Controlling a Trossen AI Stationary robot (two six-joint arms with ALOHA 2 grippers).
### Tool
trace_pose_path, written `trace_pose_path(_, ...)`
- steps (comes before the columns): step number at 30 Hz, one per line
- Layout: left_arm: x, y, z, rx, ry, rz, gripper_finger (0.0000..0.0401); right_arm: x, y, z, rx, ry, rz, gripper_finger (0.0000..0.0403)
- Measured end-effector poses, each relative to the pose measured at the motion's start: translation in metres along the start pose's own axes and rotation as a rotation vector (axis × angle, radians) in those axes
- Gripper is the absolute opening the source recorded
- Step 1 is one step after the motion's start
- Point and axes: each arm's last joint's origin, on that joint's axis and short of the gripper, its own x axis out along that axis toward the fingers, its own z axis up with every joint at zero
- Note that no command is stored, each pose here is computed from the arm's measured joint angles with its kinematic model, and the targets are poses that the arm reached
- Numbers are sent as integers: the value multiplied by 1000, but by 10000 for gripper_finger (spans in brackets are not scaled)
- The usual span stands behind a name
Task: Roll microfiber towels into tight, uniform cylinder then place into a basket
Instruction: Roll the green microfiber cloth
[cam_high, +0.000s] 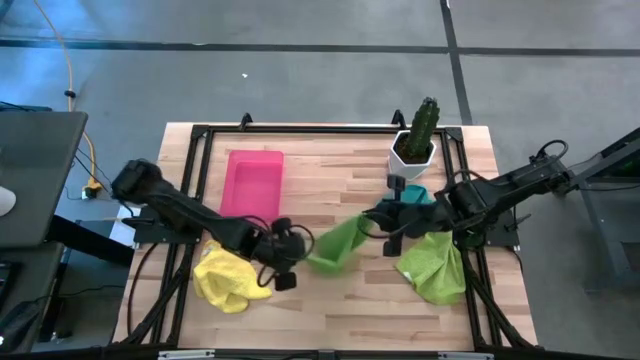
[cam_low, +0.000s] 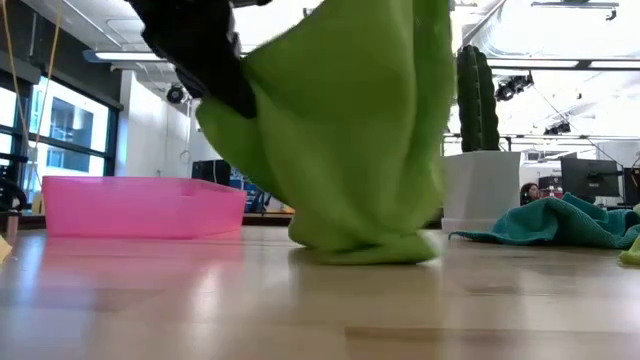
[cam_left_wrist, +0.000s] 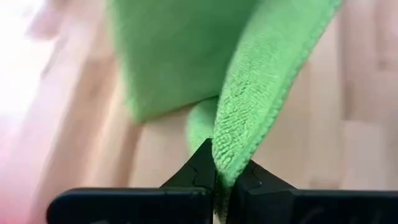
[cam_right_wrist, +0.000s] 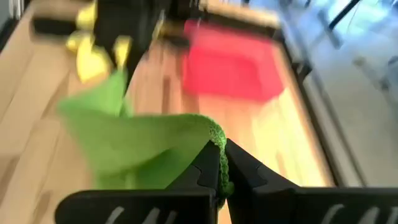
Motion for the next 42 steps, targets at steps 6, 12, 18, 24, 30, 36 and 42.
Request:
trace_pose_path(6,-46,22,-2,-13,-32,138,0,0,1,-11,45,111,58,0)
trace_pose_path(12,-82,46,5,48,-218,403,0,-1,-10,-10,-109,79,-310,0)
trace_pose_path(18,-99,47,12,-64,-300,257,0,1,-9,-8,-16,62,-175,0)
trace_pose_path(24,-104,40,14,56,-286,85,0,2,-3,-8,-59,86,66,0)
trace_pose_path(30,-107,54,18,203,-369,547,0,1,-14,-7,-226,81,-309,0)
trace_pose_path(36,-112,58,19,331,-352,792,0,0,-16,-7,-372,109,-395,0)
trace_pose_path(42,-110,57,19,318,-354,736,0,-2,-21,-6,-402,129,-588,0)
